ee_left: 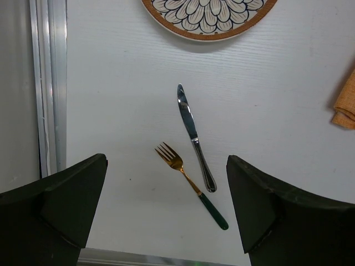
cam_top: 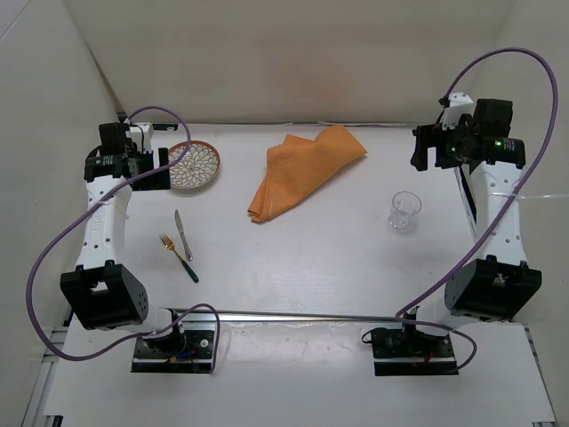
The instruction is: Set the dinner table for one person
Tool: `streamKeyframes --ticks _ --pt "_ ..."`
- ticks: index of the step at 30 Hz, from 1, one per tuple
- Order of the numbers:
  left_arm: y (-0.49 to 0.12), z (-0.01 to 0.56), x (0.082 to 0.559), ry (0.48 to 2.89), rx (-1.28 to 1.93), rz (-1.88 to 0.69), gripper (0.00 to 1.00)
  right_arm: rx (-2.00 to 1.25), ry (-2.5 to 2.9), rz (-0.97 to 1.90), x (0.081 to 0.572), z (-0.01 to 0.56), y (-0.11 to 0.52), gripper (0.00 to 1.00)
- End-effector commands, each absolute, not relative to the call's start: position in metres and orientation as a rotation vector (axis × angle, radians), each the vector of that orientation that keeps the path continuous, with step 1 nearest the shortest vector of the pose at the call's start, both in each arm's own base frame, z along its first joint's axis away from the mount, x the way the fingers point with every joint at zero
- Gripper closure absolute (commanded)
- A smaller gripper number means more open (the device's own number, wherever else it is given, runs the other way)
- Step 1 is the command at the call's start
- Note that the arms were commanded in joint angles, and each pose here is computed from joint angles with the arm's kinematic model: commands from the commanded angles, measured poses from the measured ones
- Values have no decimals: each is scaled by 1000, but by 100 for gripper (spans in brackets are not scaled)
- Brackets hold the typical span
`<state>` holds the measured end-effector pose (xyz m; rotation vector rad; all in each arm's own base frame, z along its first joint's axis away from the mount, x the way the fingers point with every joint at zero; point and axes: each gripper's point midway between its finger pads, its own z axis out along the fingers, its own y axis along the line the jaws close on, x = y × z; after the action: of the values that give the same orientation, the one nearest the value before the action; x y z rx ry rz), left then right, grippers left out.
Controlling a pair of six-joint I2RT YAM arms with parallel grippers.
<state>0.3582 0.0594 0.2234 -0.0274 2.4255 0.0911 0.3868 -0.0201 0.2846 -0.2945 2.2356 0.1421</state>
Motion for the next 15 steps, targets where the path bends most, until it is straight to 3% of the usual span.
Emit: streamKeyframes --ticks 1,11,15 --pt "56 237 359 2385 -25 80 0 -366 2198 167 377 297 -11 0" --pt "48 234 363 2411 22 15 0 -587 2180 37 358 289 6 0" --pt "16 226 372 2421 211 -114 0 -730 2197 -99 344 278 5 0"
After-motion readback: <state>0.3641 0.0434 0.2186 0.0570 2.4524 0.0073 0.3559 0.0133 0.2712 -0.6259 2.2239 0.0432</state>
